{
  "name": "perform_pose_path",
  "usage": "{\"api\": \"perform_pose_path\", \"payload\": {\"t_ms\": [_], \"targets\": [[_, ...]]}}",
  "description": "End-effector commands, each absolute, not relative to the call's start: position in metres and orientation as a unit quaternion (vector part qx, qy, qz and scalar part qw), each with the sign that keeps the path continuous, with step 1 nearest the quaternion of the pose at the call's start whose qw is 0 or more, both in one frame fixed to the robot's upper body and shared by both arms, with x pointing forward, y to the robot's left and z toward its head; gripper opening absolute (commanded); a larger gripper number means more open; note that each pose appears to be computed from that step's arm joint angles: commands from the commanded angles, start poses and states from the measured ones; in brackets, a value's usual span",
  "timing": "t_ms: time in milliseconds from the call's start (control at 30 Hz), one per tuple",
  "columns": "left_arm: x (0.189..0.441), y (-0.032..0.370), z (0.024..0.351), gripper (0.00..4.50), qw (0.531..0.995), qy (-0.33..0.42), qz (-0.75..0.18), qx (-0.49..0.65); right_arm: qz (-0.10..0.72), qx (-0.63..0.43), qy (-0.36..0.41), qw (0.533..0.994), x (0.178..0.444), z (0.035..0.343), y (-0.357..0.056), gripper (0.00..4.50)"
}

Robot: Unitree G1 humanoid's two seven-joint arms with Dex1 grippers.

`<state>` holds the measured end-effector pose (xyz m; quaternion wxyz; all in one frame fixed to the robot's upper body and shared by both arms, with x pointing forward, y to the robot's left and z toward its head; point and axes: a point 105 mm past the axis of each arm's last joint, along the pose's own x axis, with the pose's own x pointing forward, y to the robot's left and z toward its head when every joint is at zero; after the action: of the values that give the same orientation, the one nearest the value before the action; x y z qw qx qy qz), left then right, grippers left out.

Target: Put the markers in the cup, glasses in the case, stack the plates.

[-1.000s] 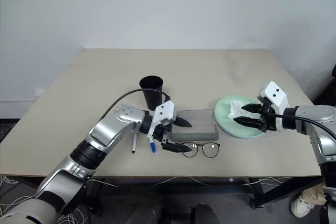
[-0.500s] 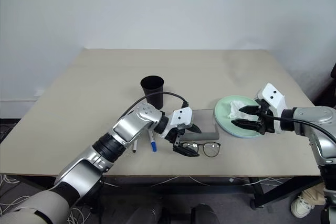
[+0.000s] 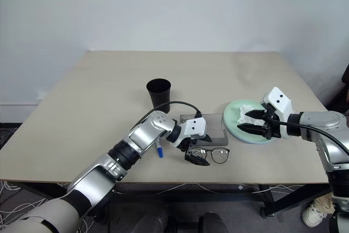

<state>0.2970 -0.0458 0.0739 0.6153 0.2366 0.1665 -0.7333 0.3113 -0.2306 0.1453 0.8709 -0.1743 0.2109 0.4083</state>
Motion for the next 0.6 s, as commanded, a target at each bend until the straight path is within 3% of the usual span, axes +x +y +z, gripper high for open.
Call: {"api": "perform_pose_path", "payload": {"t_ms": [33,533,600], "targets": [[0.299,-0.052,0.081,4.5,0.614,0.146,-0.734,0.251,0.407,-0.189,0.182,0.875,0.315,0.163,-0.227,2.96],[0.299,-0.056,0.072,4.5,0.616,0.161,-0.73,0.248,0.404,-0.185,0.18,0.878,0.316,0.161,-0.225,2.96],[0.3,-0.056,0.07,4.12,0.617,0.161,-0.728,0.253,0.403,-0.185,0.181,0.878,0.316,0.16,-0.224,2.99]]}}
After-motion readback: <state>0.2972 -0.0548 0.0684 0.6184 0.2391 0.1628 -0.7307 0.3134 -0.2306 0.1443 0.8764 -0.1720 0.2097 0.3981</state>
